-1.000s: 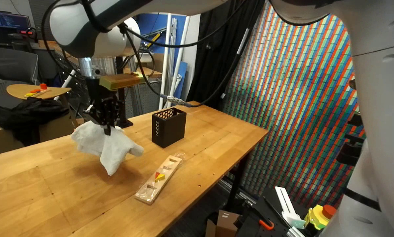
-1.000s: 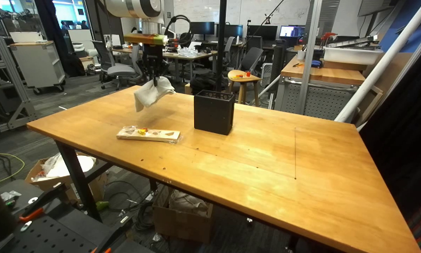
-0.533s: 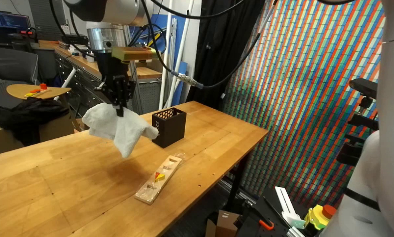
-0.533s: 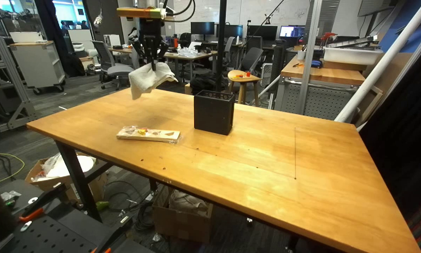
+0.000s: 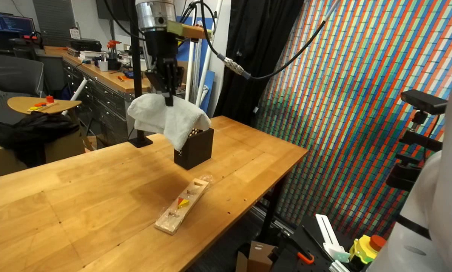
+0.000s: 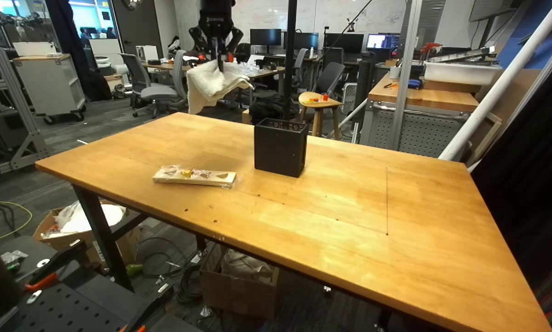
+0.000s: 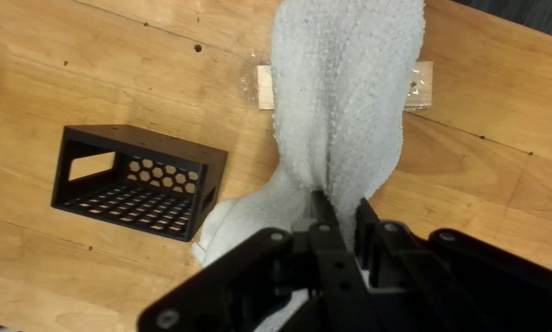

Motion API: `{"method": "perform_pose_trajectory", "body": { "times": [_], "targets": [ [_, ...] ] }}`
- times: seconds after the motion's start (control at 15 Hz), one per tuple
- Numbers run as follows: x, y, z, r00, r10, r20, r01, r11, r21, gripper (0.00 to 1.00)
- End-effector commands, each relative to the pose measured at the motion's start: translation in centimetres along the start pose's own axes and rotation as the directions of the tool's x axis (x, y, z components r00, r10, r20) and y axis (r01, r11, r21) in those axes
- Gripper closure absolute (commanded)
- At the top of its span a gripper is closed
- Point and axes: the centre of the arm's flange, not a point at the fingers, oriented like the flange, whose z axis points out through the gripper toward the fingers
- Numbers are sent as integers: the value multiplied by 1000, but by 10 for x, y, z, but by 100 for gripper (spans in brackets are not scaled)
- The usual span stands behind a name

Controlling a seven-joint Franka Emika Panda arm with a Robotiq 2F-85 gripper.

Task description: Put the white towel in the black box

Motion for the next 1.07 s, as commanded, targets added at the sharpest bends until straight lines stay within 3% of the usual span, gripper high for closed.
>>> {"method": "perform_pose_trajectory", "body": {
  "times": [0.0, 0.53, 1.0],
  "targets": [
    [-14, 41, -30, 1000, -16, -3, 16, 1000, -10, 97],
    [-30, 122, -55, 999, -37, 2, 37, 999, -7, 97],
    [-2, 155, -67, 996, -73, -51, 73, 997, -17, 97]
  ]
}}
